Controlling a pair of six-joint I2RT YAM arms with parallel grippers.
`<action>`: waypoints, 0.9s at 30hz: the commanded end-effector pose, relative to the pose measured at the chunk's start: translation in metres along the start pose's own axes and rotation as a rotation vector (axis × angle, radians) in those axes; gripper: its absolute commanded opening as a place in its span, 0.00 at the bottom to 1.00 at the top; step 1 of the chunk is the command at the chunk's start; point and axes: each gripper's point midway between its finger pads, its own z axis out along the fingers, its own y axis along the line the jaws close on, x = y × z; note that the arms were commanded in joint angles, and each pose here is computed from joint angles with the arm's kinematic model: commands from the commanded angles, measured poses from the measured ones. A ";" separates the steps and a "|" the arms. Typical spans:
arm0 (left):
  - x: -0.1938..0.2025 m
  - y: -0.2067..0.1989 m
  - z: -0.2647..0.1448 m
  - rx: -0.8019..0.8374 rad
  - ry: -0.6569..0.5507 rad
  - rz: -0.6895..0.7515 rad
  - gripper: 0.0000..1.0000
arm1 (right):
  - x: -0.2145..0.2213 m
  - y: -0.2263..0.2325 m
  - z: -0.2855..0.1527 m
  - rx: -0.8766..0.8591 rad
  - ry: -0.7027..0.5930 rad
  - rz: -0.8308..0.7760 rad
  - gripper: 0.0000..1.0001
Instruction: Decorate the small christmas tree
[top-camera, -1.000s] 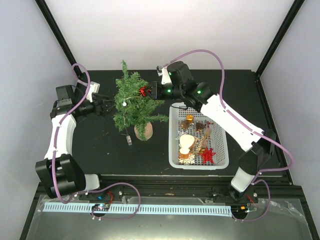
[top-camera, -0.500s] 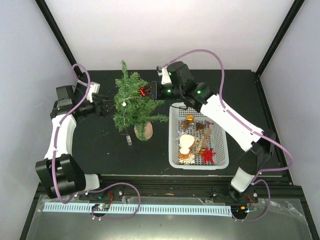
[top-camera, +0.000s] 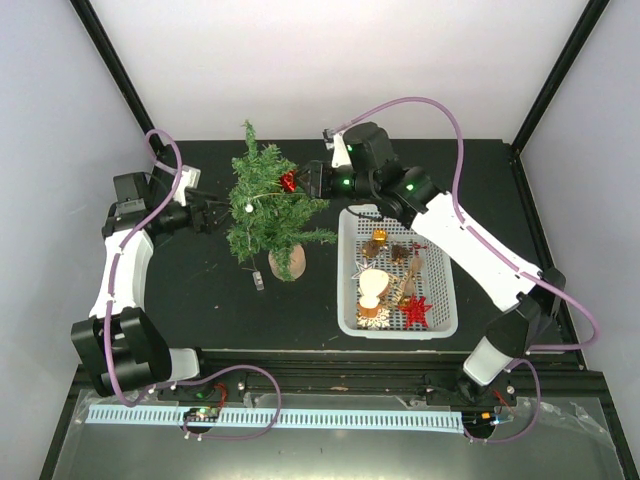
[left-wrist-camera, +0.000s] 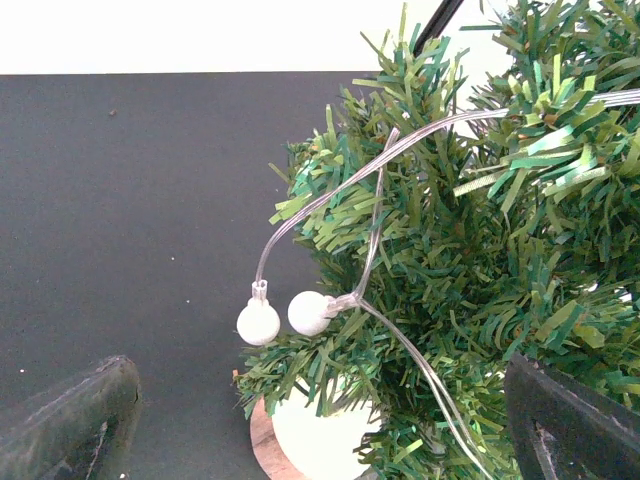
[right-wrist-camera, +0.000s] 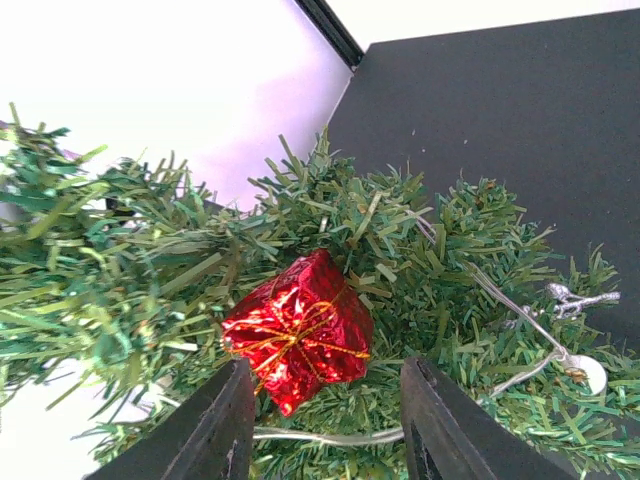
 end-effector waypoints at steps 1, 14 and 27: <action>-0.005 0.001 -0.003 -0.020 -0.017 0.027 0.99 | -0.013 0.005 -0.018 -0.010 -0.061 -0.023 0.41; -0.006 0.001 -0.005 -0.035 -0.018 0.037 0.99 | -0.006 0.001 0.001 -0.022 -0.010 -0.007 0.29; -0.006 0.000 -0.008 -0.057 -0.022 0.058 0.99 | -0.002 -0.002 0.012 -0.022 0.010 -0.004 0.27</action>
